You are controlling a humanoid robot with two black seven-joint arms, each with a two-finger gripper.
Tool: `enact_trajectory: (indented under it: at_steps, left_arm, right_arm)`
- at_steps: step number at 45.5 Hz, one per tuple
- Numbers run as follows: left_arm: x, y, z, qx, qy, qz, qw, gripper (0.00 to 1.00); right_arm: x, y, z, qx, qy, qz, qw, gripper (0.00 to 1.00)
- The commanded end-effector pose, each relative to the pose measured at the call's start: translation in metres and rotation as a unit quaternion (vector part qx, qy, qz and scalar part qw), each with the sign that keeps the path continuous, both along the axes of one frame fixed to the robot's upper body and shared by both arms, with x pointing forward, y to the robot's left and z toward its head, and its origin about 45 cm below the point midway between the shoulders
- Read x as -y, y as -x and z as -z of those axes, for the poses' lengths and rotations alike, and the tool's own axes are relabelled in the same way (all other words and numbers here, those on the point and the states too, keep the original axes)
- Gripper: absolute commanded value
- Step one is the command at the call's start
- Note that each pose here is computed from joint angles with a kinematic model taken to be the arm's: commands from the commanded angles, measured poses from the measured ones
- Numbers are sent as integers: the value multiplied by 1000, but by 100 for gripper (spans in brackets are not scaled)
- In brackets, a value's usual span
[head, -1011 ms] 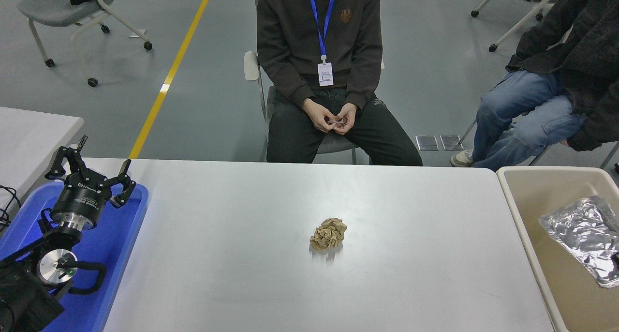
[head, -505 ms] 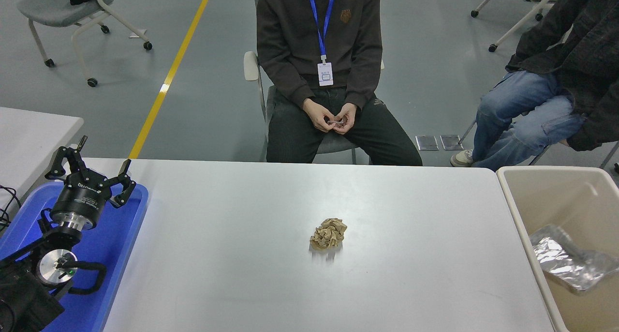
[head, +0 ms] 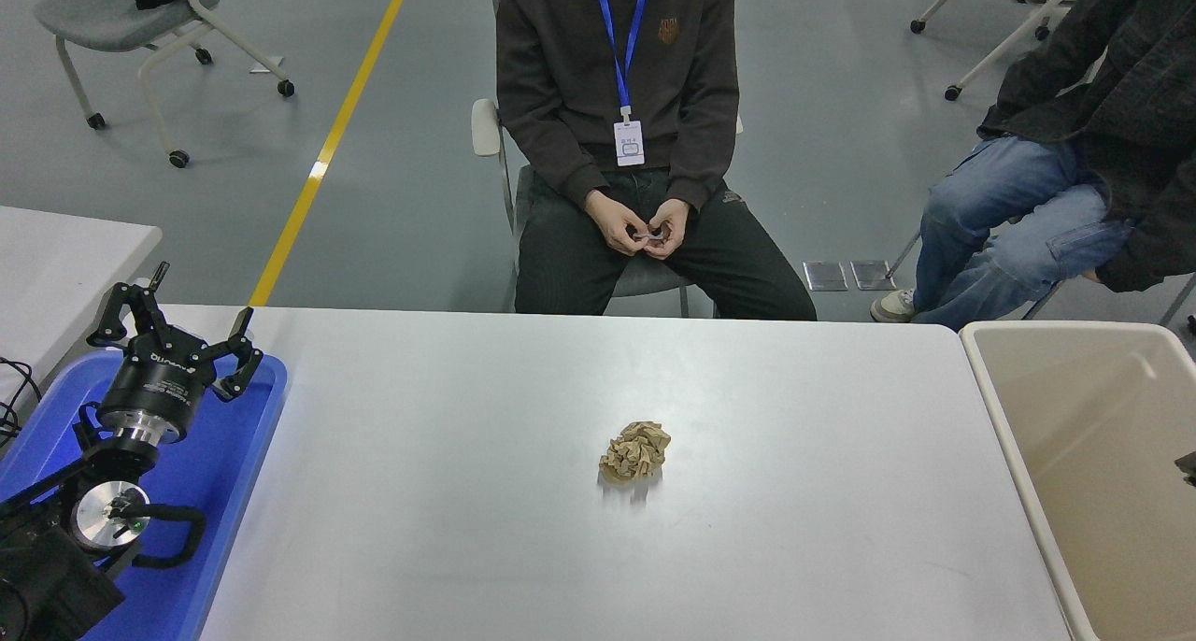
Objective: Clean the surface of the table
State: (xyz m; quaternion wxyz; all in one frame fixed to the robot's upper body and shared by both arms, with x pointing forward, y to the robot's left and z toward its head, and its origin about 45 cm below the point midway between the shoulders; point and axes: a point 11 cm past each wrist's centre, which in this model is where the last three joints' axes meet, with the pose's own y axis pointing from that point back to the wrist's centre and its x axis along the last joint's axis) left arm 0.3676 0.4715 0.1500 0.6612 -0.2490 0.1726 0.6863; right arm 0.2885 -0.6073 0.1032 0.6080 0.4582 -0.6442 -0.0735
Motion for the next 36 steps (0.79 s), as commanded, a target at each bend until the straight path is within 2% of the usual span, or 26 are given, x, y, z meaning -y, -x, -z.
enact_trajectory:
  at_steps: [1,10,21,25,31,36]
  left_arm:
    - [0,0,0,0,0,0,1000,100]
    - [0,0,0,0,0,0,1000,100]
    - [0,0,0,0,0,-1,1000,100]
    - [0,0,0,0,0,0,1000,100]
    - [0,0,0,0,0,0,1000,100]
    - [0,0,0,0,0,0,1000,100]
  right_arm:
    - [1,-3,-4,6,4,2,1000,100]
    - [0,-21,-19,43,-11,12,999,100]
    - [-3,-36,-32,148,-100,79,981,100]
    - [-17,-48,-32,222,-185,123,949,100]
    - [-15,-54,-44,354,-305,216,857,100]
    - [-31,-67,-54,391,-370,202,818,100]
